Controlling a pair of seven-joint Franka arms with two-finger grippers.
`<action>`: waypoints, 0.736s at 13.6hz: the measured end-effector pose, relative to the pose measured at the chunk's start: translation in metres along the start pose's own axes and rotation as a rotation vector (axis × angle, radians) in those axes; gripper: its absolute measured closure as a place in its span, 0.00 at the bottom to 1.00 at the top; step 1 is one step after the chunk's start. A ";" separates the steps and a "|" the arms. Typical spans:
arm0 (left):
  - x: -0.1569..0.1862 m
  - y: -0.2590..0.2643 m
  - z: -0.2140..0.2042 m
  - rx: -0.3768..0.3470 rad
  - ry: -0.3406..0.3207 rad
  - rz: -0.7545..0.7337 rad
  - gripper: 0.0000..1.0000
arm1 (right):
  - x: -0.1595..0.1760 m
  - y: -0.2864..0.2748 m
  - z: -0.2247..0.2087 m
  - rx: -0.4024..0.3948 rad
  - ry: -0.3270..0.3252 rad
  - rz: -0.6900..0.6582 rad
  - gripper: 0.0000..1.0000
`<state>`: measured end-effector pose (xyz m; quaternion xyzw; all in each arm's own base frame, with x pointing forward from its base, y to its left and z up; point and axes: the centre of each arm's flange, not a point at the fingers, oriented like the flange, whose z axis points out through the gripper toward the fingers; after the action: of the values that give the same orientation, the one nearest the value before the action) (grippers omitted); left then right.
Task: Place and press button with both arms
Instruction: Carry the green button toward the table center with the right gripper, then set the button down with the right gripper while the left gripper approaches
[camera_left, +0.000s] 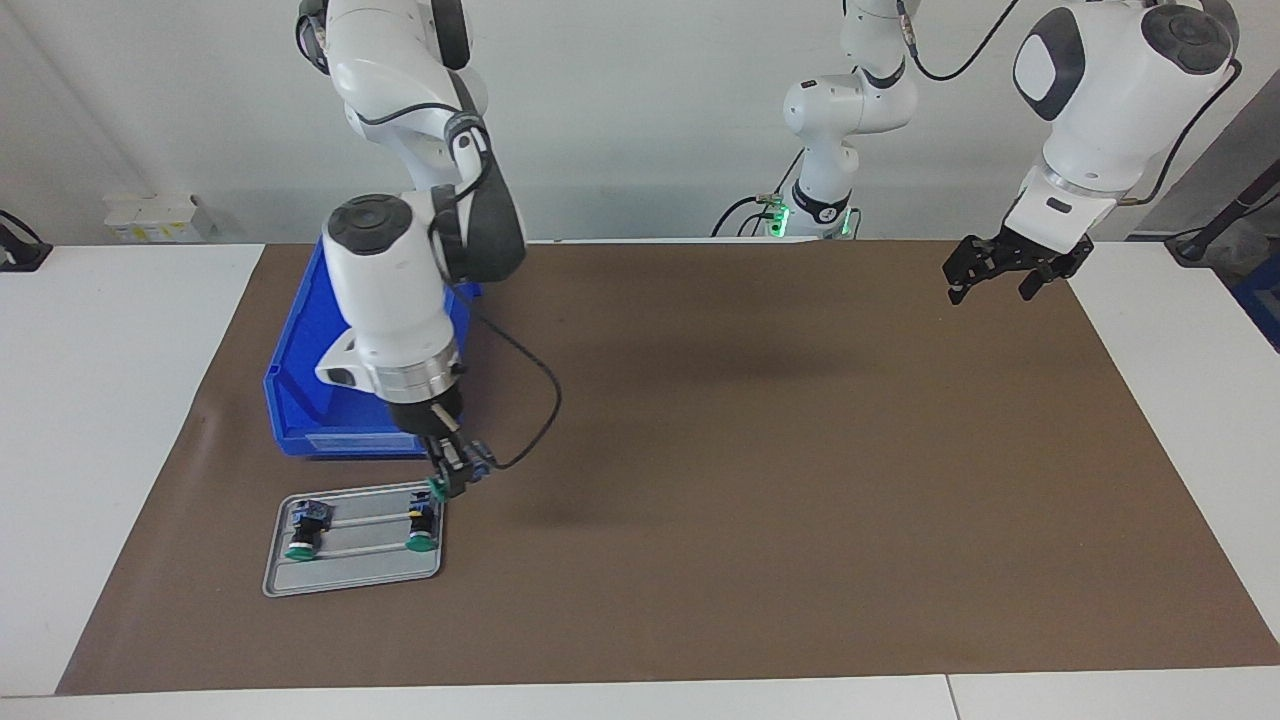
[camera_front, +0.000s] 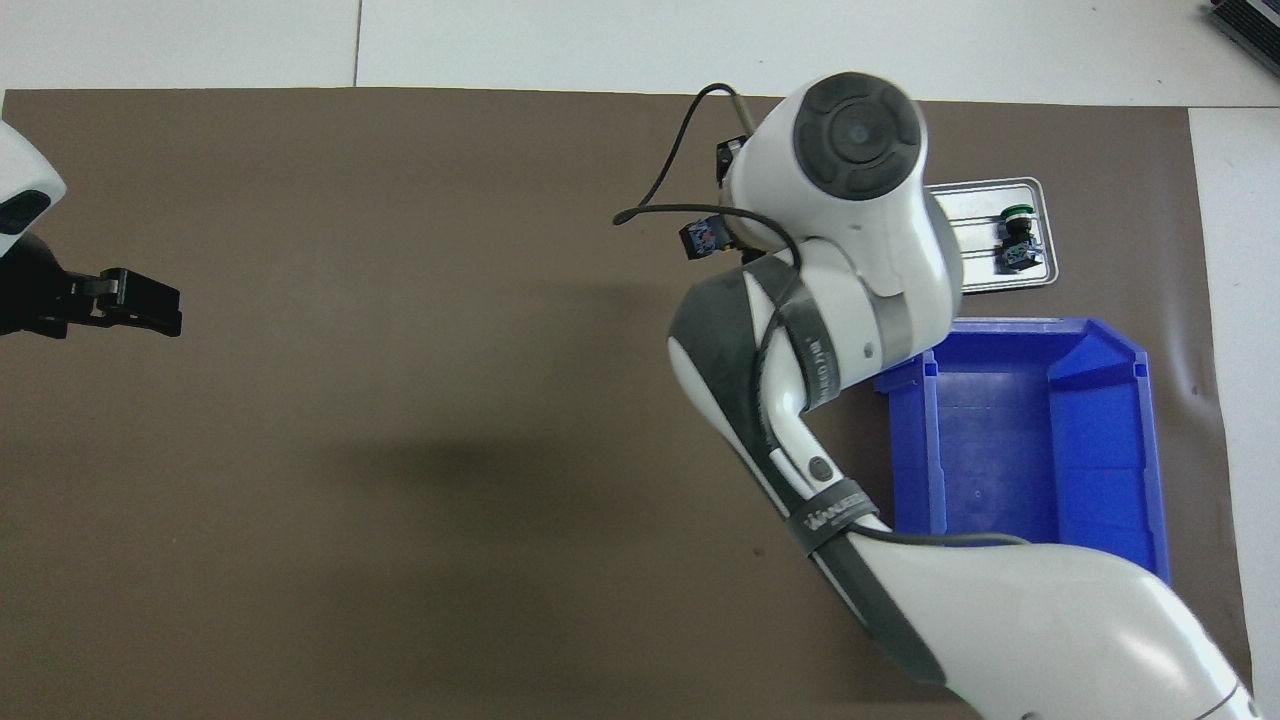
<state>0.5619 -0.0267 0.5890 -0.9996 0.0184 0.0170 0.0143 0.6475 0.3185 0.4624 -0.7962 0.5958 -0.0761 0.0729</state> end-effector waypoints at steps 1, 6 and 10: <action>0.000 0.000 0.000 0.000 0.000 0.000 0.00 | -0.034 0.007 0.003 -0.005 0.004 0.024 0.67; 0.000 0.000 0.000 0.000 0.000 0.000 0.00 | -0.166 0.056 0.077 -0.044 0.115 0.074 0.67; 0.000 0.000 0.000 0.000 0.000 0.000 0.00 | -0.212 0.068 0.098 0.022 0.072 0.134 0.67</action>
<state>0.5619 -0.0267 0.5890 -0.9996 0.0184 0.0170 0.0143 0.5447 0.5054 0.3448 -0.7505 0.6491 -0.1060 0.0650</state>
